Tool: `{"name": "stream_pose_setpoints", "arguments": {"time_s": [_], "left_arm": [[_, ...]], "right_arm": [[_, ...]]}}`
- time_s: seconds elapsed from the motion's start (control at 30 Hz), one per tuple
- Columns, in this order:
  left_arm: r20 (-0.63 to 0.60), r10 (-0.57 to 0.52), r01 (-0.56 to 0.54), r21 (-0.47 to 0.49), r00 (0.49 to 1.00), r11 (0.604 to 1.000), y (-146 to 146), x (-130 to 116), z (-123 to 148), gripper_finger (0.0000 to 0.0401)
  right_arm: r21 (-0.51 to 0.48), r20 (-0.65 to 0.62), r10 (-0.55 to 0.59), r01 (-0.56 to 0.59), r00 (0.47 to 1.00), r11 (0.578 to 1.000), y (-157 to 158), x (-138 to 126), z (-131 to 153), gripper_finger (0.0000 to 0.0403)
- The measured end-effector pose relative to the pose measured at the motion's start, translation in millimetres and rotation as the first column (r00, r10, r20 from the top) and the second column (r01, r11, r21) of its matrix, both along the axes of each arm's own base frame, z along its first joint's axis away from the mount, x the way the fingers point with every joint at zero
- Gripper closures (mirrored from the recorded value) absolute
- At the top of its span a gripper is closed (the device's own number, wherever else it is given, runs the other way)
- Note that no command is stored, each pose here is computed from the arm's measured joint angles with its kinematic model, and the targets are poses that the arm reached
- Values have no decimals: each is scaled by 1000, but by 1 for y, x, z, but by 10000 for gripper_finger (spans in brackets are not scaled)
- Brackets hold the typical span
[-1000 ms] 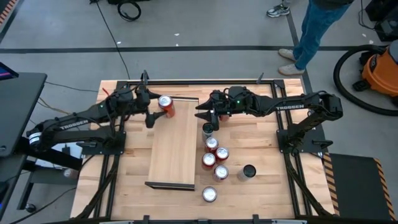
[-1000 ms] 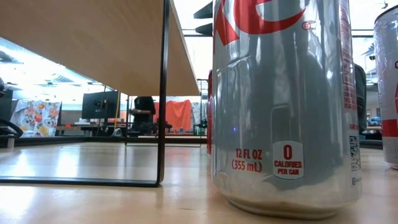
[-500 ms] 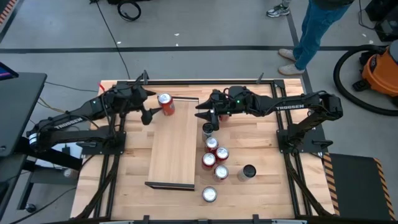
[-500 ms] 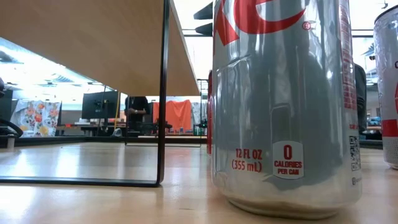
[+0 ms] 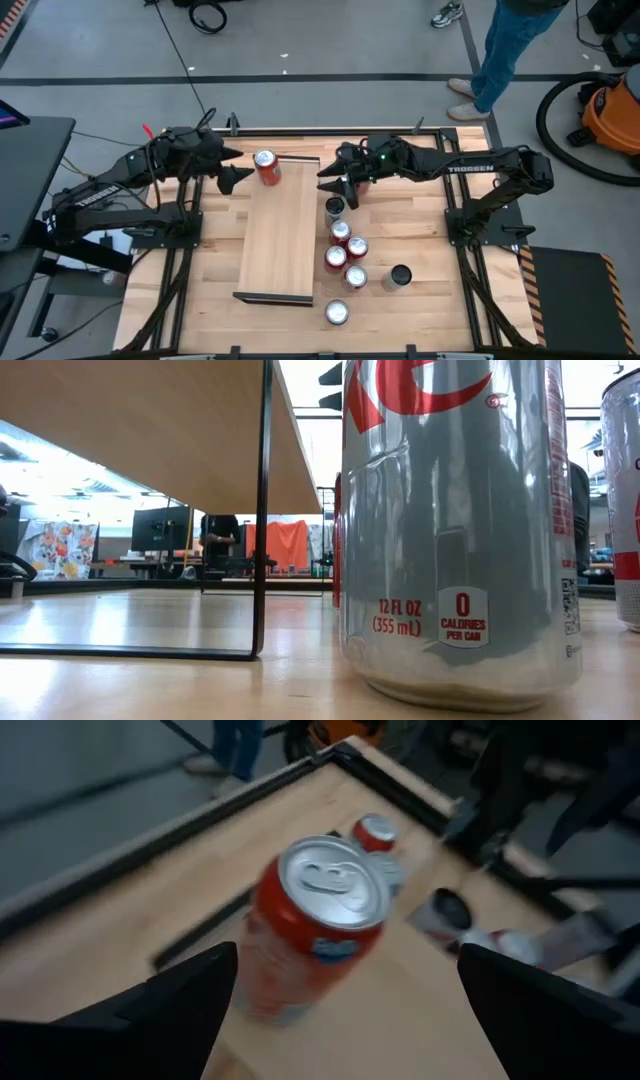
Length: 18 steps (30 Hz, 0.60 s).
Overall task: Place canned beverage on shelf
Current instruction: Put the orange soda can aligned with the other orange soda can on the shelf
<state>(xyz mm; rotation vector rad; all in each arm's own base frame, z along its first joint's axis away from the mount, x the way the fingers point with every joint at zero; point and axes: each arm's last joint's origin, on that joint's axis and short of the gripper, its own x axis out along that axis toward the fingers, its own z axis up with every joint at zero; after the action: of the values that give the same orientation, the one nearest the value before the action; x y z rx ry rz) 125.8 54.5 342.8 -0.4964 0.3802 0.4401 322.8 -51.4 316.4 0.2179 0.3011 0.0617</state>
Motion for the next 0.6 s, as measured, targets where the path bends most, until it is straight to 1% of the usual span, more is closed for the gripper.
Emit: {"name": "stream_pose_setpoints", "arguments": {"time_s": [0.1, 0.2, 0.33, 0.47, 0.6], "left_arm": [[39, -19, 23, -102, 999, 995, -2, 1, 0, 10], [68, -37, 50, -195, 997, 980, -5, 2, 0, 10], [95, -85, 108, -281, 992, 953, -17, 6, 1, 10], [89, -71, 93, -283, 994, 955, -28, 9, 1, 15], [89, -62, 85, -275, 994, 958, -37, 11, 1, 32]], "right_arm": [[-40, -48, 9, -11, 999, 999, 0, -1, 0, 211], [-60, -121, 18, -25, 993, 998, 1, -8, 0, 211], [-118, -246, 26, -57, 969, 991, 3, -20, 2, 209], [-110, -337, 15, -55, 942, 992, 5, -29, -4, 197], [-107, -418, -4, -45, 908, 993, 2, -35, -10, 175]]}}
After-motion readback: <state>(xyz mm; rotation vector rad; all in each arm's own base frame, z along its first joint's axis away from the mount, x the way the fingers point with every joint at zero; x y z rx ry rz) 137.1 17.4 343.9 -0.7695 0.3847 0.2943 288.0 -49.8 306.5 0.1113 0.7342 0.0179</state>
